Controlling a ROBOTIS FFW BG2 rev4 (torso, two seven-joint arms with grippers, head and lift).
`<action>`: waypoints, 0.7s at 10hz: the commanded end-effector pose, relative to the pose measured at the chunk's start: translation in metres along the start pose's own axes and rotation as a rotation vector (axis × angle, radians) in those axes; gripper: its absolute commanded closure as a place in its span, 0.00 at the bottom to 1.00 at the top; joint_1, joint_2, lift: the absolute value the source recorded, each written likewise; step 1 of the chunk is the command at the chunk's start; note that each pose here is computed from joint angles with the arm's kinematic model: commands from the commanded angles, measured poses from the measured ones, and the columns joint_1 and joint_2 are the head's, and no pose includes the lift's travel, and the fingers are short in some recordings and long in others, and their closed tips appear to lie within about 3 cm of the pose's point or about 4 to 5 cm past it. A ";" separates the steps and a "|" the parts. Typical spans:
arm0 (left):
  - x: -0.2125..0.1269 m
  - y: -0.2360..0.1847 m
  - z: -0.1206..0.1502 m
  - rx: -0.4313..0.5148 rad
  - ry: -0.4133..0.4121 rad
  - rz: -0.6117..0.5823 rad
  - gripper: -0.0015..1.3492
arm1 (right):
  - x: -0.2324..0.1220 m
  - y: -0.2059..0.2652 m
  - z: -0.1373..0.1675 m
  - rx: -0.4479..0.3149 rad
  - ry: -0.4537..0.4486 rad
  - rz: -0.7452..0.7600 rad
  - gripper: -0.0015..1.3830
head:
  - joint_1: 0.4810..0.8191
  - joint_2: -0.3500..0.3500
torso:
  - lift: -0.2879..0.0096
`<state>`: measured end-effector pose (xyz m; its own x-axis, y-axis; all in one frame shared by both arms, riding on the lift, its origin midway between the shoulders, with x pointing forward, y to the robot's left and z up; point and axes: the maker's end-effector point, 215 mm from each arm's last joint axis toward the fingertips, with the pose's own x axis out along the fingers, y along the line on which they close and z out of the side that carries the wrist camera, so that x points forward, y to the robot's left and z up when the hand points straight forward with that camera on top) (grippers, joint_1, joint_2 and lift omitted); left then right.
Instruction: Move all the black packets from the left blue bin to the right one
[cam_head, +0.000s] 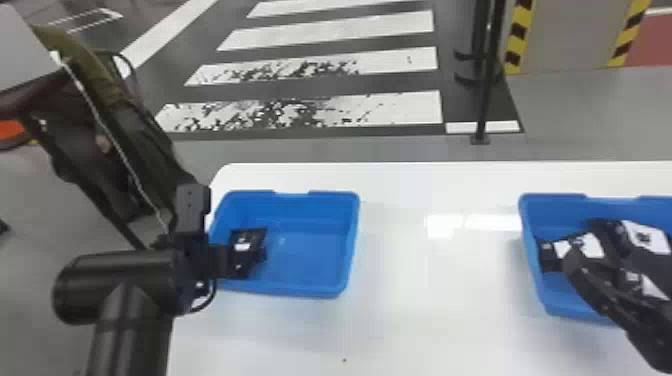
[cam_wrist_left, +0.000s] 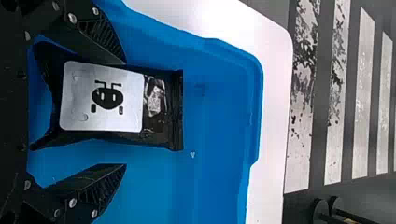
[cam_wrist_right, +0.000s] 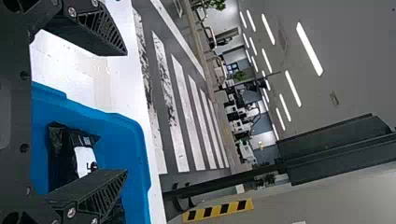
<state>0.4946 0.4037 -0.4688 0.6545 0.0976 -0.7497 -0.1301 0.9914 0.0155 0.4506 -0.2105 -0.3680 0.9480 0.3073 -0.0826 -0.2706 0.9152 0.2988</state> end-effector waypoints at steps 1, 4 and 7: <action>0.007 -0.009 -0.001 0.007 0.034 -0.011 0.38 | 0.001 -0.001 -0.001 0.009 0.000 0.000 0.10 | 0.63 0.82 | 0.50; 0.009 -0.012 -0.003 0.042 0.038 -0.007 0.90 | 0.000 -0.001 -0.001 0.028 -0.002 0.001 0.11 | 0.63 0.80 | 0.50; -0.018 -0.025 0.014 0.071 -0.062 -0.051 0.90 | 0.000 0.000 0.000 0.034 -0.003 0.003 0.11 | 0.63 0.79 | 0.50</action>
<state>0.4992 0.3821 -0.4545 0.6854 0.0583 -0.7259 -0.0532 0.9981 0.0300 0.4506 -0.2109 -0.3698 0.9478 0.3084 -0.0808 -0.2664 0.9053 0.3308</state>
